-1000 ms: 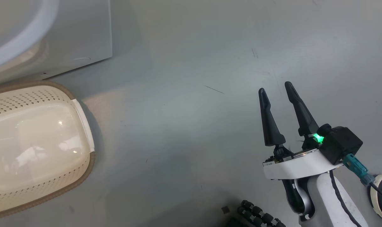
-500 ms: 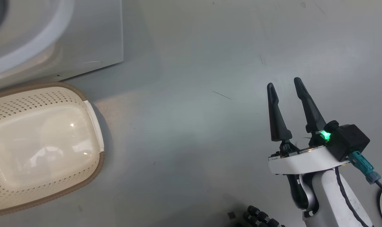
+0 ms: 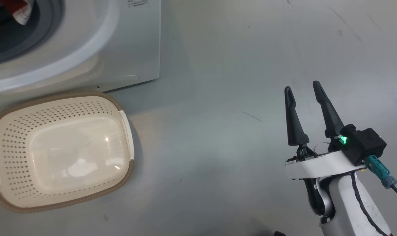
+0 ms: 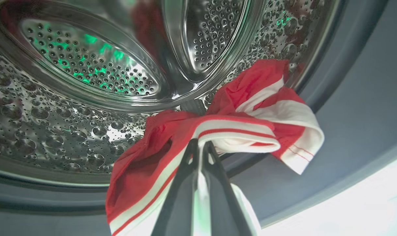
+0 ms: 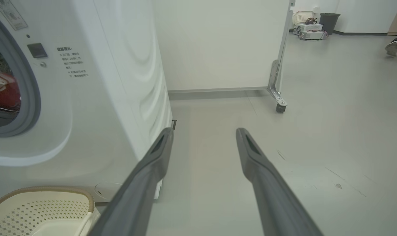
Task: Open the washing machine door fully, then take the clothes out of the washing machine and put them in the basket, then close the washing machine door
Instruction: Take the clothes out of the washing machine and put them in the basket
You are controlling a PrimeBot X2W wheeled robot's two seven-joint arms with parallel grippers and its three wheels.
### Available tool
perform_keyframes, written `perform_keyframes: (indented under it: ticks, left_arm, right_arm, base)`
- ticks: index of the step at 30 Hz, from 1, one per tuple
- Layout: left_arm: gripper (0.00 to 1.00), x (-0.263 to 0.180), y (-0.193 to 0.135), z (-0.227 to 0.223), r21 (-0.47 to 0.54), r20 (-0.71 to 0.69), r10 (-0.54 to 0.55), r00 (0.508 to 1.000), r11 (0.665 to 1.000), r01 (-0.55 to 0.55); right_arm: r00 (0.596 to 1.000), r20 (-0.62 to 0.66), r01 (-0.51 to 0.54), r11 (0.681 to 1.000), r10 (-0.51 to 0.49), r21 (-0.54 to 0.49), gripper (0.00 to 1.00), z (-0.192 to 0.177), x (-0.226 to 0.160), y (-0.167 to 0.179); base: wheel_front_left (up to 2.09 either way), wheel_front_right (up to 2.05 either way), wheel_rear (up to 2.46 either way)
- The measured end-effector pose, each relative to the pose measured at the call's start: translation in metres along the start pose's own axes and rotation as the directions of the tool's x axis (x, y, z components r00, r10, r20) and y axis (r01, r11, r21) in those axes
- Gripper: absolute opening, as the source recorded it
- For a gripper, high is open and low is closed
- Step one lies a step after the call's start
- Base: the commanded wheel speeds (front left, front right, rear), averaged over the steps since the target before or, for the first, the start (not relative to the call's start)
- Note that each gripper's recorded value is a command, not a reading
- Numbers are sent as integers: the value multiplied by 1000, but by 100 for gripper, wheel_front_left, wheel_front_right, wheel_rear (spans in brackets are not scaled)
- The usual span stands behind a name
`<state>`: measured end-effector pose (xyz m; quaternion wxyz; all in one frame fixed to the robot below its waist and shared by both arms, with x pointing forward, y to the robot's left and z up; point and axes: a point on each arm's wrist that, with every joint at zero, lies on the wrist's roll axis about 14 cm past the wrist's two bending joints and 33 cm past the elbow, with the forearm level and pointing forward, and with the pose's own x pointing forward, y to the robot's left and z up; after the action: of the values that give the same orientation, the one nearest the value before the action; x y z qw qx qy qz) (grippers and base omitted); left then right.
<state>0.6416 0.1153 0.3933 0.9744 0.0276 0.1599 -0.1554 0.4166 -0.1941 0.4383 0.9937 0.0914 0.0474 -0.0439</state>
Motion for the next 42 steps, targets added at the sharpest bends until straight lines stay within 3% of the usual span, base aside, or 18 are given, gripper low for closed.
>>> perform_keyframes:
  ticks: [12,42]
  left_arm:
    - [0,-57,13,28,-74,155,62,986,996,-51]
    - [0,-175,6,113,-119,481,103,870,992,-52]
  right_arm:
    - [996,34,-83,997,83,9,100,13,-7,22]
    - [974,112,-205,978,200,38,100,41,-33,56]
  base:
    - [0,0,0]
    - [0,0,0]
